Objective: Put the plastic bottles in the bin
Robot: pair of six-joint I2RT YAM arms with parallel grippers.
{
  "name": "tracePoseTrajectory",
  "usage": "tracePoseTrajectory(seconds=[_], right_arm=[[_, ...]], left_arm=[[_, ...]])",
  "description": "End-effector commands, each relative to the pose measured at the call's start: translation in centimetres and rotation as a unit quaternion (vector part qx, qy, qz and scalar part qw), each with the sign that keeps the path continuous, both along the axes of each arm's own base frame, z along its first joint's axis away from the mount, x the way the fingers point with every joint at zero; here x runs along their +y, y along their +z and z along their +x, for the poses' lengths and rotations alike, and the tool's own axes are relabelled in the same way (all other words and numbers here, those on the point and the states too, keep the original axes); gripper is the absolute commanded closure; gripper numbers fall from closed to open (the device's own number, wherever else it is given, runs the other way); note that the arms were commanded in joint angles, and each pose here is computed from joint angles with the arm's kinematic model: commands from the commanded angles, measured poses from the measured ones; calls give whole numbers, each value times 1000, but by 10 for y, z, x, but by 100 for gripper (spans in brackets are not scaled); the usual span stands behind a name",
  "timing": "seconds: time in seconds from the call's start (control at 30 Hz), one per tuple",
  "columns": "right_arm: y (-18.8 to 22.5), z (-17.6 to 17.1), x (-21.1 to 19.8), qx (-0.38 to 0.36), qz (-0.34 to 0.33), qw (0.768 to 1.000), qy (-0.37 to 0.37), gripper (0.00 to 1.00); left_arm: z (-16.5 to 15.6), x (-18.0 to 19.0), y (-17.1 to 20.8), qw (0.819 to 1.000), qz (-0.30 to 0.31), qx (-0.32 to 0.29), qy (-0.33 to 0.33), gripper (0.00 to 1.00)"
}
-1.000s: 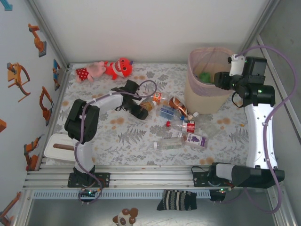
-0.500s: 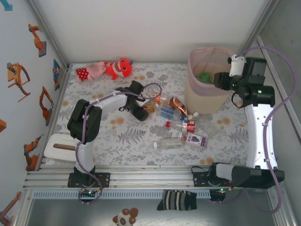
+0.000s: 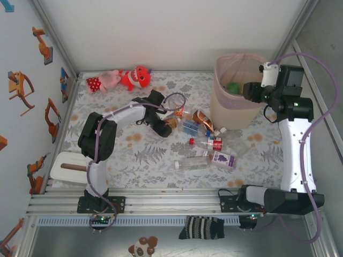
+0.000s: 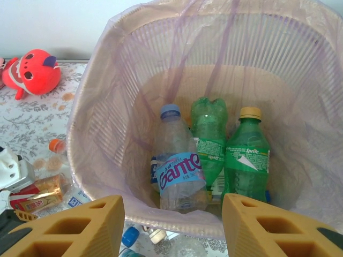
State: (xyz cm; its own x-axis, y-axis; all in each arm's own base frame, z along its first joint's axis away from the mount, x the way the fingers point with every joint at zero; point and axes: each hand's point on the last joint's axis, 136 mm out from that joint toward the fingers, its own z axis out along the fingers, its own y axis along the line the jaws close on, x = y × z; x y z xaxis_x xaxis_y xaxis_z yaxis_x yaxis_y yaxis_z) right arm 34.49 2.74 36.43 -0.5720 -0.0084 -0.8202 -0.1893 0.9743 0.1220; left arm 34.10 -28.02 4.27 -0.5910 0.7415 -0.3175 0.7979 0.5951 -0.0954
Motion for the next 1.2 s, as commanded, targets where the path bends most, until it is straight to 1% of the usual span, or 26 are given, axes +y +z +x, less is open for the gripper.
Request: tracePoseTrajectory(seconds=[0.0,0.07,0.13,0.37,0.5,0.7,0.83,1.0,1.17], right_arm=[[10,-4,6,-14,8,1000,8,49],[10,-3,6,-15,8,1000,9,49],[11,-3,7,-16,9,1000,10,49],[11,-3,8,-15,10,1000,11,49],[14,-5,8,-19,9,1000,11,49],[22,-10,12,-28,15,999,15,49],[30,-15,18,-40,29,998,25,49],[46,-23,35,-66,66,994,54,49],[67,-31,62,-104,131,980,107,49]], left_arm=[[-12,-7,-2,999,-10,29,-24,12],[-12,-5,-5,999,-5,31,-21,12],[-11,-4,-8,999,1,29,-19,14],[-9,1,-12,999,16,26,-17,24],[-10,5,-12,999,23,25,-15,32],[-10,17,-3,1000,18,14,7,40],[-12,24,14,999,-13,1,32,41],[-16,26,48,995,-74,-21,56,42],[-28,11,94,983,-173,-48,45,42]])
